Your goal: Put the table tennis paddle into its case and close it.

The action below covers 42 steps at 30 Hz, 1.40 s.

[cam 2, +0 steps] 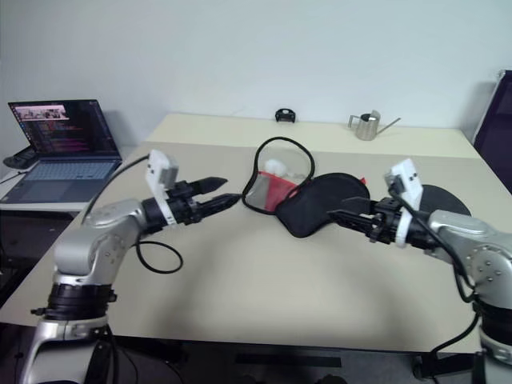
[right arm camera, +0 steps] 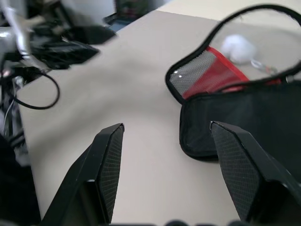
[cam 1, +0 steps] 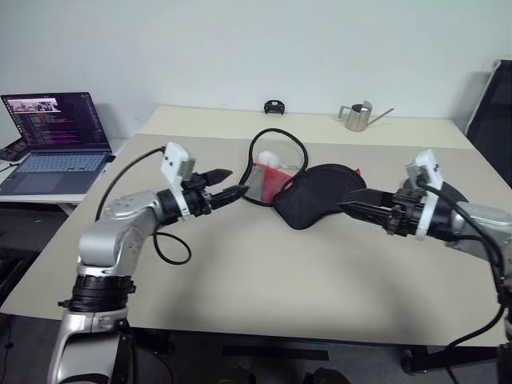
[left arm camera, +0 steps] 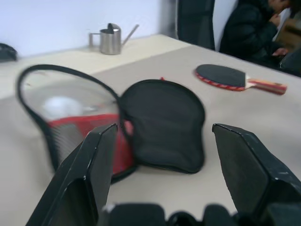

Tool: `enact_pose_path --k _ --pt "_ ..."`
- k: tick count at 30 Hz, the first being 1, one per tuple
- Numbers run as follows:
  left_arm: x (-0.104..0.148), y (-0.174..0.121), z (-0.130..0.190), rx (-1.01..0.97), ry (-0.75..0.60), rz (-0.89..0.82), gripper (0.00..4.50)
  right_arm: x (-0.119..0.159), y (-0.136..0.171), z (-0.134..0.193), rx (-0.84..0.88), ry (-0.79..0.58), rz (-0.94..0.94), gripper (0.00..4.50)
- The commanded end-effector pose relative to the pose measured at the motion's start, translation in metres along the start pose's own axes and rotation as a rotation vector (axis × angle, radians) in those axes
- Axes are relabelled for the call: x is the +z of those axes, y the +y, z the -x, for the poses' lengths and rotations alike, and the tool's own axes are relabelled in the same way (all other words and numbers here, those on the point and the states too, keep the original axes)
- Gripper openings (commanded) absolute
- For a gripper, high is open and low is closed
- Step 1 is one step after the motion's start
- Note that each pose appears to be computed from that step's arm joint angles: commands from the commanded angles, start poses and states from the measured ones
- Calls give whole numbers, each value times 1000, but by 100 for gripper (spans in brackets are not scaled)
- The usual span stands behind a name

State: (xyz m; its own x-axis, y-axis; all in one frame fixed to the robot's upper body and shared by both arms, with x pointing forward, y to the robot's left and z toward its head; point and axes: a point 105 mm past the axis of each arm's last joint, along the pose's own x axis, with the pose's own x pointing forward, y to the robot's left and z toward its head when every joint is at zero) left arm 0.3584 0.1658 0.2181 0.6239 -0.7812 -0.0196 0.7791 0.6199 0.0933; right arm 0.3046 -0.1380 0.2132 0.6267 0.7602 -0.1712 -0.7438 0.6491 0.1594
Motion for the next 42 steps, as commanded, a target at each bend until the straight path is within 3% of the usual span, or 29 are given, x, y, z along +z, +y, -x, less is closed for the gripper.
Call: enact_pose_path --k 1,9,24,36,42 --pt "12 5 9 -37 -3 -118 351 -5 -11 -14 -105 4 -39 319" --pt "22 5 14 -152 -1 -133 351 -24 -24 -50 -233 73 -162 319" --pt "32 16 15 -141 -25 -141 351 -56 -37 -97 -361 122 -259 319" --pt "27 22 17 -106 -21 -137 351 -48 -20 -144 -319 51 -310 319" --pt "26 22 18 -93 -21 -134 351 -50 -21 -148 -331 48 -304 319"
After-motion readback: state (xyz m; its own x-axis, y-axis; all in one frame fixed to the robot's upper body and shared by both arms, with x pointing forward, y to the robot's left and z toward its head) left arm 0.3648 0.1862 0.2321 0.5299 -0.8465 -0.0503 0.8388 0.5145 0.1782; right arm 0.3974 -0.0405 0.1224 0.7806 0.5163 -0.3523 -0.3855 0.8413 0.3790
